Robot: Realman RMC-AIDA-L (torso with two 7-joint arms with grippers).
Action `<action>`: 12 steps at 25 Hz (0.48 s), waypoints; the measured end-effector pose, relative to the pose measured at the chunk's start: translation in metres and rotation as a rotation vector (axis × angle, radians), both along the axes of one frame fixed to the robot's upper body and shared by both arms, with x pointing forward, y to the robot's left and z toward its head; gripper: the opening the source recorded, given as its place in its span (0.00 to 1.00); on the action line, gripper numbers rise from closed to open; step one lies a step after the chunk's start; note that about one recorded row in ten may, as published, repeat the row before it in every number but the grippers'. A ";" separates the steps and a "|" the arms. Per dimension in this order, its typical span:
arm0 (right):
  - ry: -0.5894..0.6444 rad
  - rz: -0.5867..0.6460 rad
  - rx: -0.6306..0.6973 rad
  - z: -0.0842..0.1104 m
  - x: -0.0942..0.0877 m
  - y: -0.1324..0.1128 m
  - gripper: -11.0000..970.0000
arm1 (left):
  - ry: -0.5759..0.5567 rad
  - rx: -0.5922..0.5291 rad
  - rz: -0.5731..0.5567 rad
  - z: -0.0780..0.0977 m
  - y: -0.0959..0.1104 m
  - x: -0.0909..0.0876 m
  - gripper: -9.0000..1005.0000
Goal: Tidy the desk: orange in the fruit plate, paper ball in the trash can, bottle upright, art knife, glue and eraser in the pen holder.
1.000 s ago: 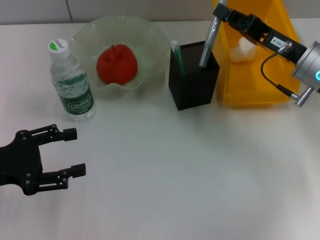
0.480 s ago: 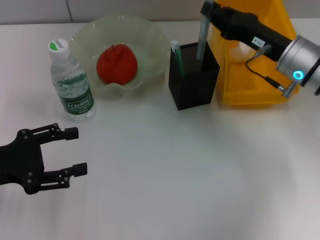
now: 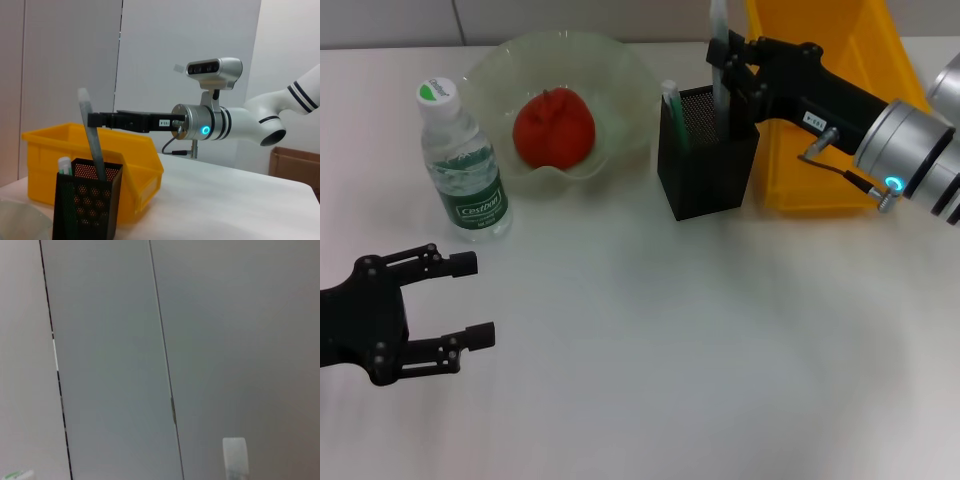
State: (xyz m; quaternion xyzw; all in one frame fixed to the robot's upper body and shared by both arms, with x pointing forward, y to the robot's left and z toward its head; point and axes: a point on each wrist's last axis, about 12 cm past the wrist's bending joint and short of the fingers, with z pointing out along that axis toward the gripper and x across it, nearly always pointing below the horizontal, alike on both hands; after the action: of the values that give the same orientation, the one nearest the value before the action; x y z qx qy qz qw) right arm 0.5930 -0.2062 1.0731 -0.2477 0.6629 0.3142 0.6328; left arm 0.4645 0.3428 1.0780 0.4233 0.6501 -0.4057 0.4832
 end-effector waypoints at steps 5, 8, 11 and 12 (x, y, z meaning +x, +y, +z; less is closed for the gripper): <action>0.000 -0.016 -0.001 -0.002 -0.001 -0.003 0.15 | -0.004 -0.003 0.002 0.001 0.000 0.001 0.80; 0.001 -0.020 0.001 -0.002 -0.002 -0.004 0.15 | -0.002 -0.003 0.003 0.000 0.000 0.000 0.80; 0.004 -0.013 -0.002 -0.003 -0.003 -0.003 0.21 | 0.000 -0.003 0.006 0.000 0.001 -0.001 0.80; 0.005 -0.012 -0.001 -0.004 -0.003 -0.003 0.24 | 0.001 -0.004 0.007 0.000 0.001 -0.001 0.80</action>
State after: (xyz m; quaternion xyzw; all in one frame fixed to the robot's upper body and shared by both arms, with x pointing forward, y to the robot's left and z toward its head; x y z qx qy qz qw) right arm 0.5900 -0.2089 1.0696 -0.2433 0.6663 0.3105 0.6328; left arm 0.4631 0.3437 1.0776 0.4198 0.6512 -0.4055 0.4850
